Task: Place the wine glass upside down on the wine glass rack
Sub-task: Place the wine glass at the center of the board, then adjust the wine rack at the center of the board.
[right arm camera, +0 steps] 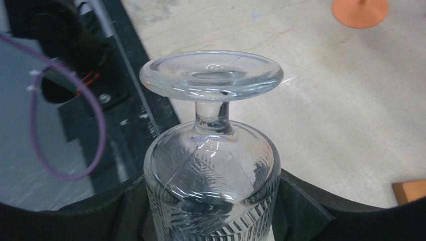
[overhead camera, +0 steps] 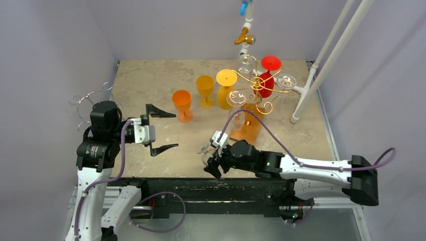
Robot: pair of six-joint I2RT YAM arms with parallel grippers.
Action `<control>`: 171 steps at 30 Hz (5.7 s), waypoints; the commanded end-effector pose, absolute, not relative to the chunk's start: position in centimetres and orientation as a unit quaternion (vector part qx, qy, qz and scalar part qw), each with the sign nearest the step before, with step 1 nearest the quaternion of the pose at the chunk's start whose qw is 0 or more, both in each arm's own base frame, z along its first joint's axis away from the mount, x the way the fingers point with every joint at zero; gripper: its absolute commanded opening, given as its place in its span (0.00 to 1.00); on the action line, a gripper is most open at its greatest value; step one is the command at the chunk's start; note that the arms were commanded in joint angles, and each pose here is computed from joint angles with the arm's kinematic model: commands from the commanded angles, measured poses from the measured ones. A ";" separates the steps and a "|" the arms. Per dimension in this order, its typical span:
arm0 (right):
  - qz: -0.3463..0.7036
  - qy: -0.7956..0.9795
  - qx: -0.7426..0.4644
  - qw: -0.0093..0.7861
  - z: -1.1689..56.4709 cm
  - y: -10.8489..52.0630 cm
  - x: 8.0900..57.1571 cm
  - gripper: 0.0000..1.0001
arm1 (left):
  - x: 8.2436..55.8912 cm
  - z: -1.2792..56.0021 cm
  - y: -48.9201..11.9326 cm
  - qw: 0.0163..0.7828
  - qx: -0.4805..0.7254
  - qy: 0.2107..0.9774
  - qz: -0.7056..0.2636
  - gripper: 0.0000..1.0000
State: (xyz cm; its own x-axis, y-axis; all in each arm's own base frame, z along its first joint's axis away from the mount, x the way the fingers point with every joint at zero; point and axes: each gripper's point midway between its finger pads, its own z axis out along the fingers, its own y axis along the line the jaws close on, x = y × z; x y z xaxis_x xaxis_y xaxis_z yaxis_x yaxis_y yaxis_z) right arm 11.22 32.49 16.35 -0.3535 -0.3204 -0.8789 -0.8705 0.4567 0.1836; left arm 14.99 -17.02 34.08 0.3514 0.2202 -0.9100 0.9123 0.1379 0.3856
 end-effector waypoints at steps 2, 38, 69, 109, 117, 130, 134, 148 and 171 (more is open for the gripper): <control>0.358 0.681 -0.287 0.571 20.5 37.2 16.9 0.11 | 14.4 35.9 -16.8 0.592 0.586 0.476 -0.282 0.98; 0.249 0.714 -0.208 0.620 6.3 39.5 14.9 0.99 | 12.5 38.3 -15.9 0.612 0.590 0.473 -0.231 1.00; 0.167 0.843 0.187 0.476 7.0 16.7 13.2 0.47 | 12.2 39.3 -16.1 0.619 0.589 0.463 -0.236 1.00; 0.070 0.870 0.153 0.463 2.0 17.9 26.0 0.24 | 13.3 37.3 -15.9 0.607 0.587 0.481 -0.234 1.00; 0.088 0.872 0.130 0.463 2.3 19.4 27.2 0.24 | 13.4 37.0 -15.9 0.605 0.586 0.484 -0.236 1.00; 0.110 0.877 0.086 0.460 2.5 22.1 29.1 0.22 | 13.5 36.9 -15.9 0.604 0.586 0.485 -0.238 1.00; 0.117 0.879 0.075 0.456 2.3 22.9 29.4 0.22 | 13.5 36.8 -16.0 0.603 0.586 0.484 -0.240 1.00; 0.178 0.856 0.069 0.480 7.2 22.8 27.4 0.30 | 13.9 36.1 -15.9 0.598 0.583 0.495 -0.239 1.00; 0.319 0.833 -0.100 0.441 18.3 27.2 15.9 0.99 | 16.0 36.6 -15.6 0.605 0.523 0.545 -0.252 1.00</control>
